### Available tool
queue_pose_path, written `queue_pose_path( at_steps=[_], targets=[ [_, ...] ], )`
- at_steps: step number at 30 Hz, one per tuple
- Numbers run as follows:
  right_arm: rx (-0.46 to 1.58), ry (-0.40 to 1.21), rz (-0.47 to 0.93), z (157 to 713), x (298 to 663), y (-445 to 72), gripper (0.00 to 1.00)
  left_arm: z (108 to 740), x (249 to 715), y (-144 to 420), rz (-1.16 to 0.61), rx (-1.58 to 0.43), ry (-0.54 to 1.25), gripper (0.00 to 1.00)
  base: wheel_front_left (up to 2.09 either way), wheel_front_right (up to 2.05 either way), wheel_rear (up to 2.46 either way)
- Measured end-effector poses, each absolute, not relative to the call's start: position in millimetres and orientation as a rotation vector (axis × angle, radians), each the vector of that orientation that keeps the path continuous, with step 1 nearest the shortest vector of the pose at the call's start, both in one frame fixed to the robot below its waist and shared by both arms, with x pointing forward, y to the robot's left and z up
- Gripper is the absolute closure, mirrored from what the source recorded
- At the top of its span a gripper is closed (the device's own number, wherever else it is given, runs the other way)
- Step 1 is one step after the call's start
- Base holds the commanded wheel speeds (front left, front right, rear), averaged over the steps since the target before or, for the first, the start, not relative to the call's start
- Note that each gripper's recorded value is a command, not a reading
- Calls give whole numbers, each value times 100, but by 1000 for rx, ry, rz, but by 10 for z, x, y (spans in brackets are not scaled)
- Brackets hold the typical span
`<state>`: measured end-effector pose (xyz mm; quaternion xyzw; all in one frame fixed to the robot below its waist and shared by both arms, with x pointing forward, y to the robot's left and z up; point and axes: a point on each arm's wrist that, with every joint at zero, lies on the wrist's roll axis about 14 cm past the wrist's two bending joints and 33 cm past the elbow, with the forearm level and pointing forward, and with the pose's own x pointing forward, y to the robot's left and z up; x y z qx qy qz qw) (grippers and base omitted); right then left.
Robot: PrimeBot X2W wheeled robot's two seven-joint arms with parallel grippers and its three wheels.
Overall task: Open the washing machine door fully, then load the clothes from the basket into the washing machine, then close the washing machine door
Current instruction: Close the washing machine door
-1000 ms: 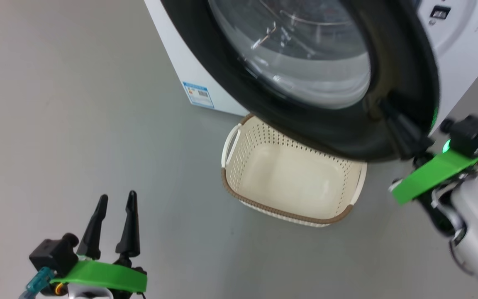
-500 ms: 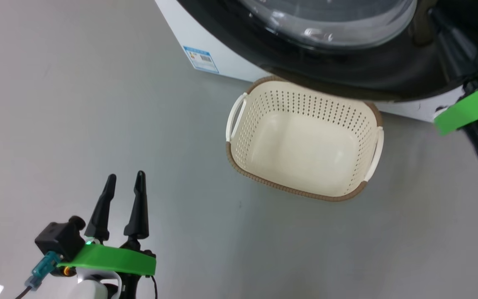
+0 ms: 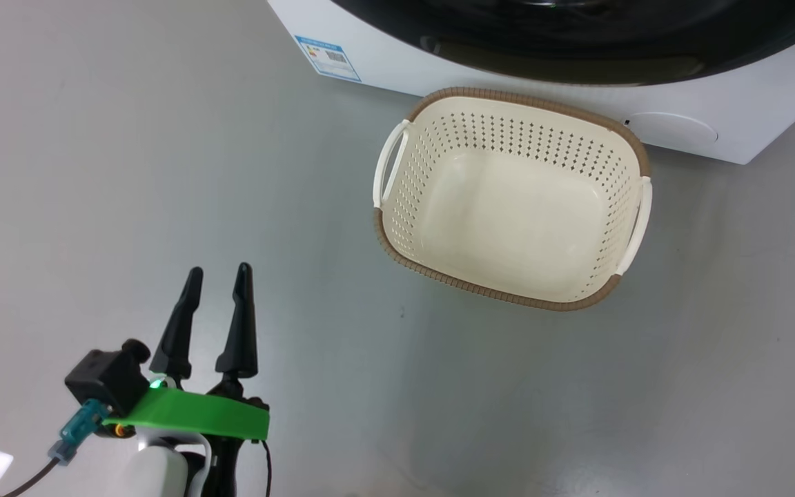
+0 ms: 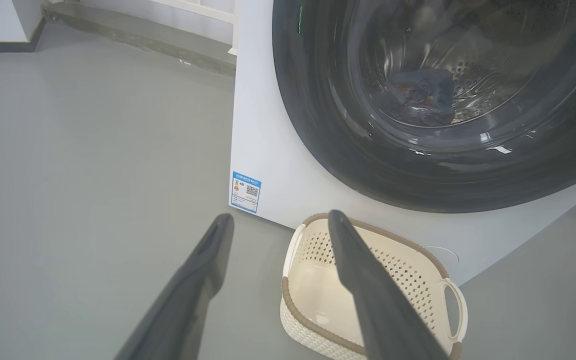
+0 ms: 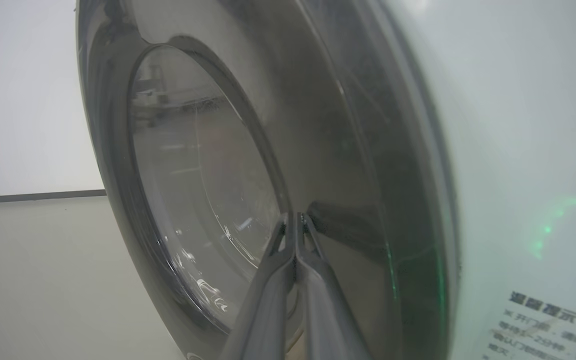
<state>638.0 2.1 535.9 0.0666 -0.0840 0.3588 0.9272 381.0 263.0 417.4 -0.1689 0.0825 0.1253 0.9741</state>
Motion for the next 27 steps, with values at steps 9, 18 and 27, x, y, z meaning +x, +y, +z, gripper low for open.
queue_pose_path(
  at_steps=[9,18,27],
  targets=[
    [130,-192,727,5489,6397,3,100,4222,3801,2625,252,-346,153,0,0,0,0],
    [118,-232,699,5734,6314,-98,63,4344,3805,2606,236,-351,118,0,0,0,0],
    [100,-228,720,5794,5855,-98,0,4520,3753,2582,202,-349,75,0,0,0,0]
  ],
)
